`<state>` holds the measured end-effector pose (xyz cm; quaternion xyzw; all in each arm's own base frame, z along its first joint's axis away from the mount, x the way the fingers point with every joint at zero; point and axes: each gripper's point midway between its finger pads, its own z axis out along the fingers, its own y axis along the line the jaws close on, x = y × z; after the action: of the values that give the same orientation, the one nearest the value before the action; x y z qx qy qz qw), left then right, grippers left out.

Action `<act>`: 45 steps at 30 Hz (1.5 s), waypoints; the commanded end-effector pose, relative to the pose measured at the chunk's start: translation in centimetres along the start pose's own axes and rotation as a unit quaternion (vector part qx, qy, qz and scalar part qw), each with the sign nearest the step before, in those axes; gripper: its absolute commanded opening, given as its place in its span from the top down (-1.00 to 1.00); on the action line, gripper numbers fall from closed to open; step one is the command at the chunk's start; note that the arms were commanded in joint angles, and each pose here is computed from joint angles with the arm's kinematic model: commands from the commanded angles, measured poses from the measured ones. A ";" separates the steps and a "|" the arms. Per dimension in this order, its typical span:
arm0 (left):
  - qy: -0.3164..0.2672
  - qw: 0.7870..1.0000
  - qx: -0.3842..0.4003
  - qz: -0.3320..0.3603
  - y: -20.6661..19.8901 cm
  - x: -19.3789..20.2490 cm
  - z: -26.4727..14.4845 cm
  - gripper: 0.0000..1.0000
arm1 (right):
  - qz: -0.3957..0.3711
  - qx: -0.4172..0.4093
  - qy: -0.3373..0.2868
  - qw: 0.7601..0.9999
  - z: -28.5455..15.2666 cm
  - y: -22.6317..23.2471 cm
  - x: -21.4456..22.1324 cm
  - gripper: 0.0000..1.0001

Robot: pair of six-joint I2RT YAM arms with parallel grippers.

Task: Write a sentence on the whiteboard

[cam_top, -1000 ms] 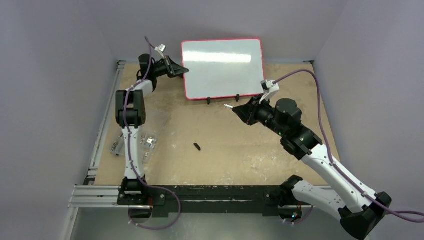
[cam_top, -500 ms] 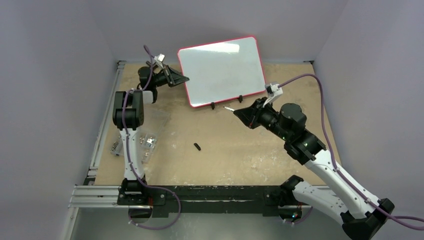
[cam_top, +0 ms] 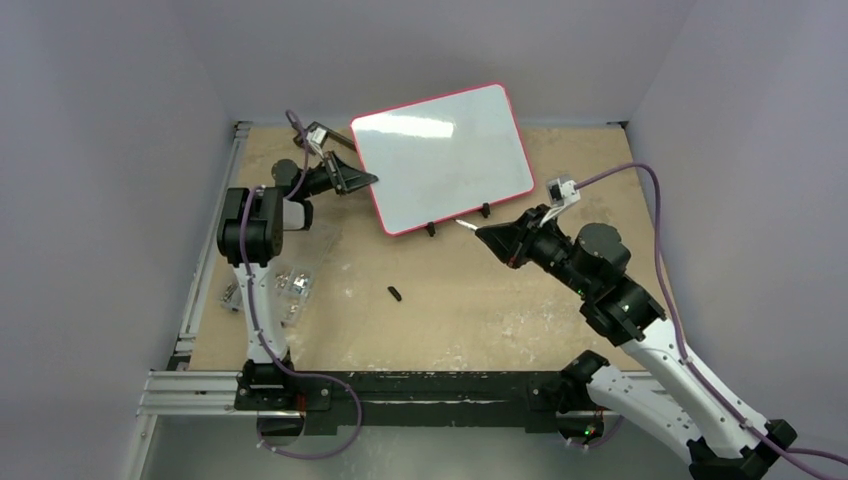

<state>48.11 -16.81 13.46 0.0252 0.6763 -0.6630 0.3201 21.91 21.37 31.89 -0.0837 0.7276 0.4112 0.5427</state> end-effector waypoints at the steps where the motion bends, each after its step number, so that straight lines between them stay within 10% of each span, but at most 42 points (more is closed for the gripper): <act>1: 0.031 0.997 0.046 0.058 -5.4 2.2 0.6 1.00 | 0.003 -0.010 -0.013 1.000 -0.9 0.4 -0.3 1.00; 23: 0.017 0.998 -0.013 0.063 -7.5 13.5 -3.7 1.00 | 0.019 -0.019 -0.009 1.000 -3.5 0.3 1.5 1.00; 36: 0.001 0.987 -0.122 0.103 -6.1 12.6 -4.8 0.04 | 0.012 -0.012 -0.014 1.000 -3.6 0.4 0.7 1.00; 40: 0.001 0.977 -0.179 0.116 -6.0 12.2 -5.7 -0.69 | 0.005 -0.005 -0.014 1.000 -3.8 0.3 0.5 1.00; 45: -0.028 0.960 -0.239 0.141 -6.8 10.2 -7.1 -0.99 | -0.001 0.003 -0.012 1.000 -3.7 -0.1 0.6 1.00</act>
<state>32.81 -16.97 12.87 0.0219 0.7790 -0.4943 0.3851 18.83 19.41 29.69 -0.0766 0.7356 0.4165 0.5288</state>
